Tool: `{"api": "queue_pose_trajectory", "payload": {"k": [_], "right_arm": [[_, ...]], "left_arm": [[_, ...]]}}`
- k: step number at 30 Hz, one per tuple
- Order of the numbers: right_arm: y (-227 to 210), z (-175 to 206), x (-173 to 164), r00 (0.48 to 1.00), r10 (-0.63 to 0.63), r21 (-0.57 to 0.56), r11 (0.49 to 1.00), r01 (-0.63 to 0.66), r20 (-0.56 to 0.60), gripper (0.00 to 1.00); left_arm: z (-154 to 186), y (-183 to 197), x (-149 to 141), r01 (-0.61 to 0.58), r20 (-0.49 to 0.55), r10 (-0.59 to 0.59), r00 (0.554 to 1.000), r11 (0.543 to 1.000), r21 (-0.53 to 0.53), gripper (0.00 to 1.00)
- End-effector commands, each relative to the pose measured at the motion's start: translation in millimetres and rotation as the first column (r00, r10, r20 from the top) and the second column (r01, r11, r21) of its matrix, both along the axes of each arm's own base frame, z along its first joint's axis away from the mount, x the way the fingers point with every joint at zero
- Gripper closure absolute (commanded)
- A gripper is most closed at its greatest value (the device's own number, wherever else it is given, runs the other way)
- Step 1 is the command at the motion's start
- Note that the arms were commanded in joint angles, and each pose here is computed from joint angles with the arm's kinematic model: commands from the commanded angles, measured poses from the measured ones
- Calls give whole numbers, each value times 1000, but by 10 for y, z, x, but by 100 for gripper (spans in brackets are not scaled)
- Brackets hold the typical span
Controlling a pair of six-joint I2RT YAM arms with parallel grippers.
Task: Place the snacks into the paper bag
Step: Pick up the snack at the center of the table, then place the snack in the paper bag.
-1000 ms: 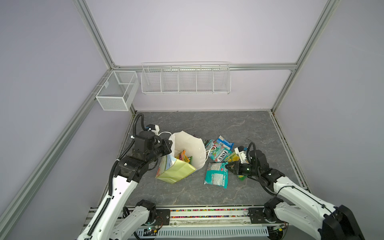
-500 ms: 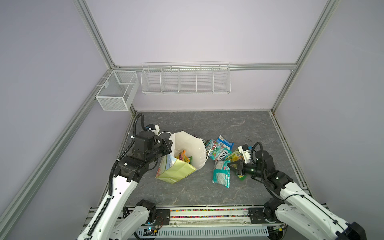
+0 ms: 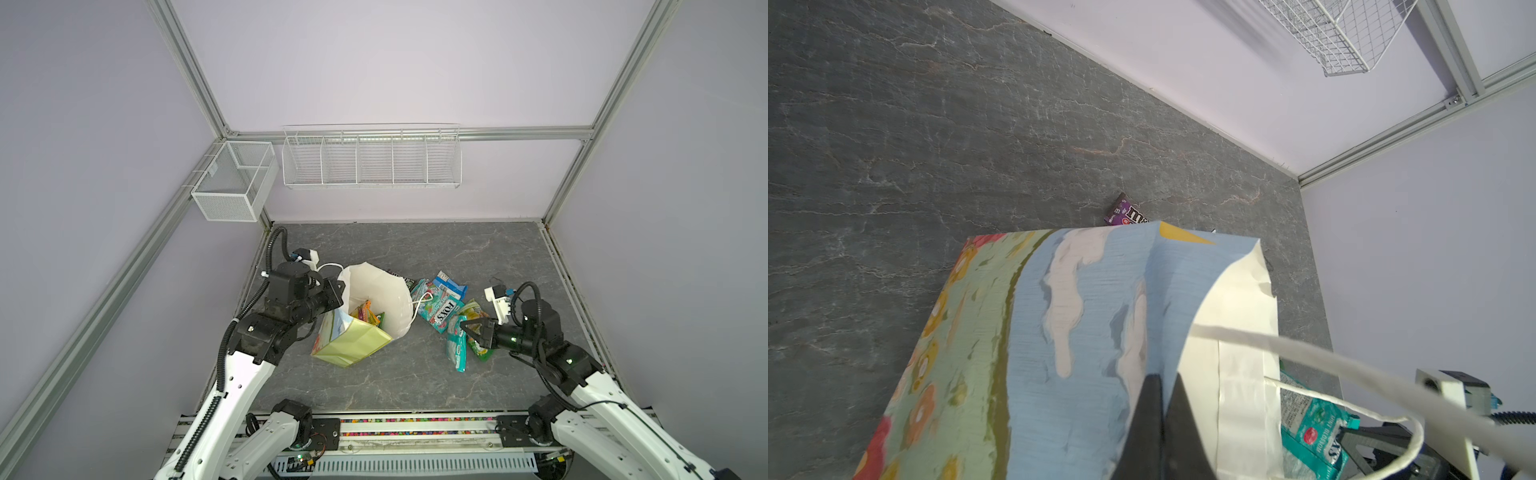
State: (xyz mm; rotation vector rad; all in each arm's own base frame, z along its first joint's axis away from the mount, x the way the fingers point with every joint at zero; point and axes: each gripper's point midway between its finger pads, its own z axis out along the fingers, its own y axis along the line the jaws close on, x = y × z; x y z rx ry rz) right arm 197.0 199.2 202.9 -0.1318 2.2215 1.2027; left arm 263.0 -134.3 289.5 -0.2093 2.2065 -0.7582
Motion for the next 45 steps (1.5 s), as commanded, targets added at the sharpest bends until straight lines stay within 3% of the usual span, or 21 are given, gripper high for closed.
{"api": "queue_pose_trajectory", "payload": {"k": [1, 30, 45], "right_arm": [[6, 333, 10, 996, -1, 35, 999, -2, 88, 94], [-44, 1368, -99, 961, 0, 103, 994, -30, 278, 93], [-16, 2037, -154, 918, 9, 163, 983, -81, 396, 94]], "left_arm": [[87, -11, -17, 2, 27, -2, 1000, 1000, -22, 100], [125, 32, -61, 3, 30, -3, 1000, 1000, 6, 100], [123, 39, -52, 2, 30, -2, 1000, 1000, 17, 100]]}}
